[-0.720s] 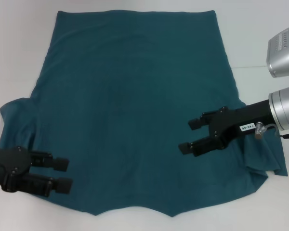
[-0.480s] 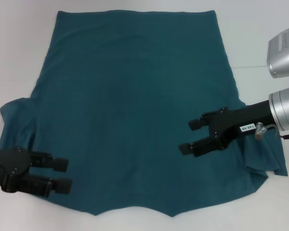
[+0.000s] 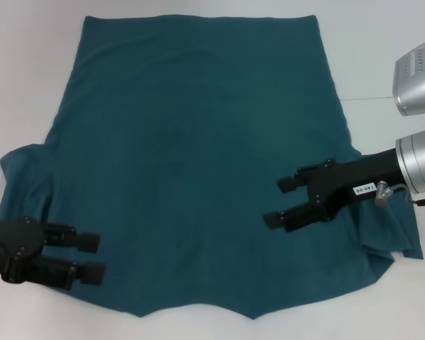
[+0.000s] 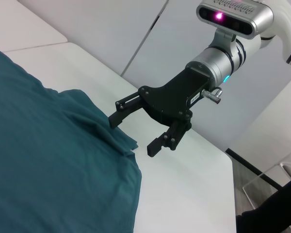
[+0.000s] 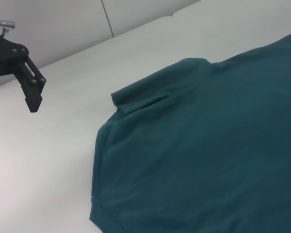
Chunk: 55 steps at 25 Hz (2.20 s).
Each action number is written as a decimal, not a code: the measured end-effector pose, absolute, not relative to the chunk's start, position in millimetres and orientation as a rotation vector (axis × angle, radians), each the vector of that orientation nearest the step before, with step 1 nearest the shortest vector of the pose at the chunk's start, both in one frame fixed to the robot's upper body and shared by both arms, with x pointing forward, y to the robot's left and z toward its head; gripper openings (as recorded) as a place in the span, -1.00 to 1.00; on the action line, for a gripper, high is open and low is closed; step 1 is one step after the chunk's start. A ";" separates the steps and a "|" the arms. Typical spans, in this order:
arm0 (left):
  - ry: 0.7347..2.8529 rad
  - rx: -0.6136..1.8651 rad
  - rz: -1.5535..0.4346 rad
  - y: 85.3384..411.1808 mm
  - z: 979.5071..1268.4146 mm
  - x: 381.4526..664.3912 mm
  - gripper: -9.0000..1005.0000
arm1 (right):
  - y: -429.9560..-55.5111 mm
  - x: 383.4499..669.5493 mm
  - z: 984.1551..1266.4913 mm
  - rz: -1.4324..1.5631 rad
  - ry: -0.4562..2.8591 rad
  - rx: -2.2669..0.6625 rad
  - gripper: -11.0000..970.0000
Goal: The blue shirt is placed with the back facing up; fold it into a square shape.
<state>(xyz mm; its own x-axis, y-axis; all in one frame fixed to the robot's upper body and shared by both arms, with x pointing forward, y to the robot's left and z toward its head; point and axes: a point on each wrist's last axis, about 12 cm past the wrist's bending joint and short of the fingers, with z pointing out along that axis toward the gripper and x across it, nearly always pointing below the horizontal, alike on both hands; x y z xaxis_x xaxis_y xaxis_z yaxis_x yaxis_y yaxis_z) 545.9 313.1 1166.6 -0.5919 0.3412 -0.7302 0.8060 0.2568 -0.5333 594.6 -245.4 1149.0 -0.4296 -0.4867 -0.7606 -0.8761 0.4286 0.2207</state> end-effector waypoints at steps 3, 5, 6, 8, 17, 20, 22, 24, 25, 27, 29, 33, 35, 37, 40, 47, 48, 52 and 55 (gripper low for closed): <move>2.062 1.034 -1.302 312.8 1166.4 546.0 0.65 | -244.7 595.2 1149.7 0.824 2.071 -1.147 0.91; 2.066 1.022 -1.298 313.5 1166.8 546.6 0.65 | -244.0 595.9 1150.4 0.822 2.069 -1.148 0.91; 2.070 1.008 -1.292 314.3 1167.1 547.2 0.65 | -243.8 596.2 1150.6 0.821 2.068 -1.149 0.91; 2.086 0.967 -1.277 317.0 1167.2 548.8 0.65 | -243.3 596.7 1151.2 0.819 2.065 -1.151 0.91; 2.291 0.533 -1.033 354.4 1168.7 561.2 0.65 | -242.8 600.5 1153.4 0.788 2.063 -1.144 0.91; 2.360 0.426 -0.927 366.0 1162.3 563.2 0.65 | -241.8 602.5 1154.4 0.777 2.059 -1.141 0.91; 2.396 0.381 -0.871 369.9 1157.5 565.0 0.65 | -240.1 603.7 1154.9 0.774 2.057 -1.142 0.91; 2.432 0.336 -0.815 372.9 1152.0 567.3 0.65 | -239.4 604.3 1155.1 0.772 2.056 -1.140 0.91; 2.448 0.309 -0.784 374.8 1148.8 568.8 0.65 | -239.0 604.5 1155.2 0.772 2.056 -1.140 0.91; 2.465 0.253 -0.731 379.4 1143.8 571.0 0.65 | -238.2 605.1 1156.2 0.770 2.054 -1.142 0.91; 2.470 0.206 -0.697 383.5 1140.9 571.8 0.65 | -237.2 606.0 1157.5 0.770 2.051 -1.144 0.91; 2.472 0.141 -0.638 391.6 1137.2 572.0 0.65 | -233.0 609.0 1160.8 0.767 2.040 -1.150 0.91; 2.483 0.122 -0.609 394.5 1135.1 571.5 0.65 | -230.5 610.0 1161.9 0.767 2.035 -1.155 0.91; 2.492 0.112 -0.582 396.6 1132.6 570.7 0.65 | -228.4 610.9 1163.0 0.768 2.031 -1.160 0.91; 2.501 0.101 -0.555 399.4 1128.8 568.2 0.65 | -225.7 611.9 1164.6 0.771 2.027 -1.163 0.91; 2.495 0.143 -0.514 401.4 1120.2 562.0 0.65 | -221.5 613.0 1166.7 0.781 2.029 -1.163 0.91; 2.493 0.153 -0.507 401.4 1118.9 561.2 0.65 | -220.9 612.9 1166.9 0.782 2.031 -1.164 0.91; 2.481 0.172 -0.486 400.7 1114.5 560.4 0.65 | -218.7 612.6 1167.2 0.788 2.037 -1.171 0.91; 2.480 0.182 -0.495 397.4 1111.9 560.1 0.65 | -216.4 612.0 1166.4 0.788 2.039 -1.185 0.91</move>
<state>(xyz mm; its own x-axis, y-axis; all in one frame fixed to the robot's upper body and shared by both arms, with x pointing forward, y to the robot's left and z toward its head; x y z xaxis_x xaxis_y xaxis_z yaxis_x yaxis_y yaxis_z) 560.1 397.4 1111.9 -0.8126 0.0172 -0.5825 0.2393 0.9212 -0.3067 612.0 -216.4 1166.4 -0.3858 -0.5075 -0.7705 -0.8937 0.4128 0.1756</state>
